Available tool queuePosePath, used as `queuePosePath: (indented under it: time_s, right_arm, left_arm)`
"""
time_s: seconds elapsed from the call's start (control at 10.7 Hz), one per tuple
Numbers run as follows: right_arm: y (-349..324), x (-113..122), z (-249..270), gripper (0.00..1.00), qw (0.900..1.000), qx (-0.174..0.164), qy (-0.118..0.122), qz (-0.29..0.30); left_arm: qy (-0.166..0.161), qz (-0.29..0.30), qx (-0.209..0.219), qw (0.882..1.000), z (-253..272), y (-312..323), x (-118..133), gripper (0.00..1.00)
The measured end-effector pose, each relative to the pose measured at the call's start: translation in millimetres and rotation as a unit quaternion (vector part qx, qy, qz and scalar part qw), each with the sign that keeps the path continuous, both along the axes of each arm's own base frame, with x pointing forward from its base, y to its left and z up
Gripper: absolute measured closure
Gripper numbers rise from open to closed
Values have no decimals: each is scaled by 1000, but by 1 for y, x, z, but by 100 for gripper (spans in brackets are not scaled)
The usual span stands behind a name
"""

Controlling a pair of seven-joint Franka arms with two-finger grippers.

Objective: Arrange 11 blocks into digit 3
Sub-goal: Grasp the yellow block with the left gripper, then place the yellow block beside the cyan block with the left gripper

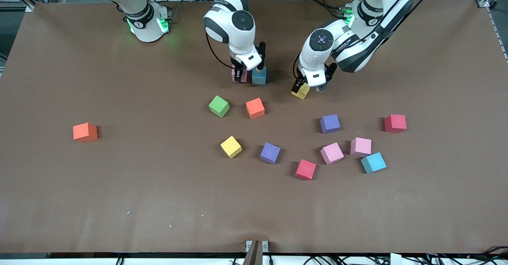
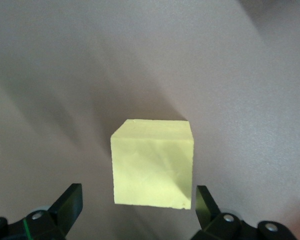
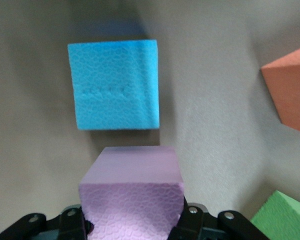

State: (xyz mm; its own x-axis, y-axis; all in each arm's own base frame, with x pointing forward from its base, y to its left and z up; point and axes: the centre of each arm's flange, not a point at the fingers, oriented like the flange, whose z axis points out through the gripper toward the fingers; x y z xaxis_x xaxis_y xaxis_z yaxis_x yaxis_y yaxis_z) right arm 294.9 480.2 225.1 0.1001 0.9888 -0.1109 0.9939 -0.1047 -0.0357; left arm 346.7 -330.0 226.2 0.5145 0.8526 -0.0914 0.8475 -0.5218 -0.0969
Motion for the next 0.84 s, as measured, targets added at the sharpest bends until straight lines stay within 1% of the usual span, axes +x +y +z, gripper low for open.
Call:
queuePosePath:
  time_s: [0.28,0.47,0.66,0.84]
  right_arm:
    - [8,-7,-17,42,1000,7,-6,6]
    - [9,-6,-26,42,1000,10,-8,6]
    - [10,-6,-29,42,1000,10,-8,7]
    - [11,-7,-32,42,1000,13,-11,10]
  left_arm:
    - [-18,1,15,1000,-7,13,7,0]
    - [-35,9,19,999,-16,21,12,0]
    - [-41,9,21,999,-26,21,9,0]
    - [-40,10,19,999,-34,18,3,0]
